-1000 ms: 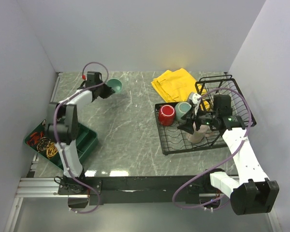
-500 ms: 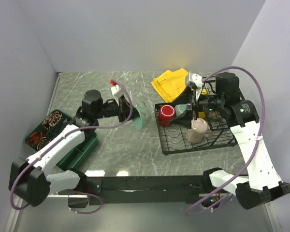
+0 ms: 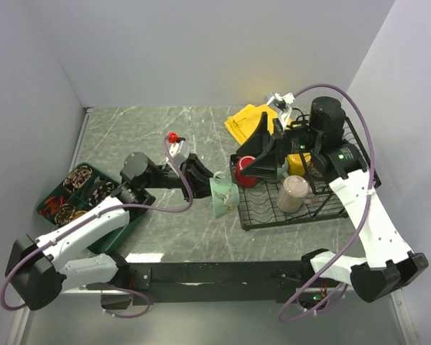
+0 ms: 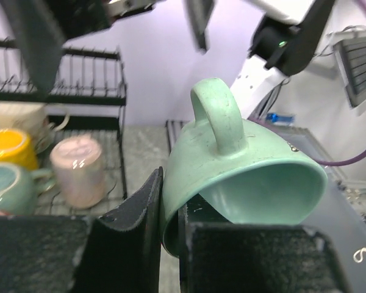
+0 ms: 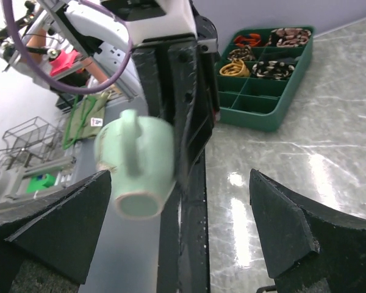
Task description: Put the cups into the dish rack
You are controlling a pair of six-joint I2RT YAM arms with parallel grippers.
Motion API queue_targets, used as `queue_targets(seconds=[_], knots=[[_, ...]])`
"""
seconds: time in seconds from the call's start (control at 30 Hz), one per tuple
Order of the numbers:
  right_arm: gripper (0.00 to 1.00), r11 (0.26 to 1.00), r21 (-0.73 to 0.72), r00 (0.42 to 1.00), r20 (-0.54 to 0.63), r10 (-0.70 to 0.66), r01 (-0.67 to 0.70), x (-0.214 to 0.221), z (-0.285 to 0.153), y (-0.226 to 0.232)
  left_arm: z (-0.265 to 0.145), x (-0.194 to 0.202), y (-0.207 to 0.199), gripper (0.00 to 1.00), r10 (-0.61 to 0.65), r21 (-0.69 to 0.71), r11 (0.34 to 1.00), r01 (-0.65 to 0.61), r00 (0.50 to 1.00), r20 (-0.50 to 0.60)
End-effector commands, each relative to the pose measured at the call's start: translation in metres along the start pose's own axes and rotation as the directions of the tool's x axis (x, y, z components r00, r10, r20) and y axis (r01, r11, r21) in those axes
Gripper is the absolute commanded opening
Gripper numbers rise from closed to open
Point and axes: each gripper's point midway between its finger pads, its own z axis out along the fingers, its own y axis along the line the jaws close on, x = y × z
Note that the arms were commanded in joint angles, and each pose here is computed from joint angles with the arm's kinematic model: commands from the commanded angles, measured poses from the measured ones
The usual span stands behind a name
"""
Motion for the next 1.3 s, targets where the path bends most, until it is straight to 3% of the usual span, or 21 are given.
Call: queue_targets(seconds=[0.0,0.13,0.27,0.6,0.87,1.17,1.27], knots=[[1.00,0.998,-0.050,0.999,0.019,-0.046,0.047,-0.019,0.007,0.014,0.012,-0.031,-0.011,0.01,0.029,0.043,0.998,-0.035,0.991,0.134],[0.98,0.997,-0.063,0.998,0.021,-0.051,0.053,-0.020,0.010,0.019,0.017,-0.045,0.000,0.01,0.005,-0.016,1.000,-0.002,0.976,0.219],[0.89,0.997,-0.076,0.999,0.027,-0.023,0.025,-0.023,0.013,0.020,0.021,-0.051,0.009,0.01,0.019,-0.056,0.998,-0.004,0.965,0.263],[0.77,0.994,-0.109,0.999,0.036,0.026,-0.022,-0.026,0.018,0.019,0.045,-0.037,0.035,0.01,-0.029,-0.085,0.995,0.051,0.969,0.244],[0.76,0.996,-0.074,0.998,0.038,0.054,-0.051,-0.008,0.019,0.009,0.049,-0.054,0.037,0.01,-0.013,-0.080,0.996,0.039,0.951,0.308],[0.76,0.996,-0.087,0.999,0.035,0.037,-0.034,-0.009,0.019,0.010,0.053,-0.054,0.035,0.01,-0.001,-0.087,0.996,0.028,0.955,0.296],[0.62,0.995,-0.096,0.998,0.038,0.041,-0.037,-0.008,0.019,0.012,0.056,-0.049,0.040,0.01,-0.020,-0.084,0.995,0.046,0.956,0.292]])
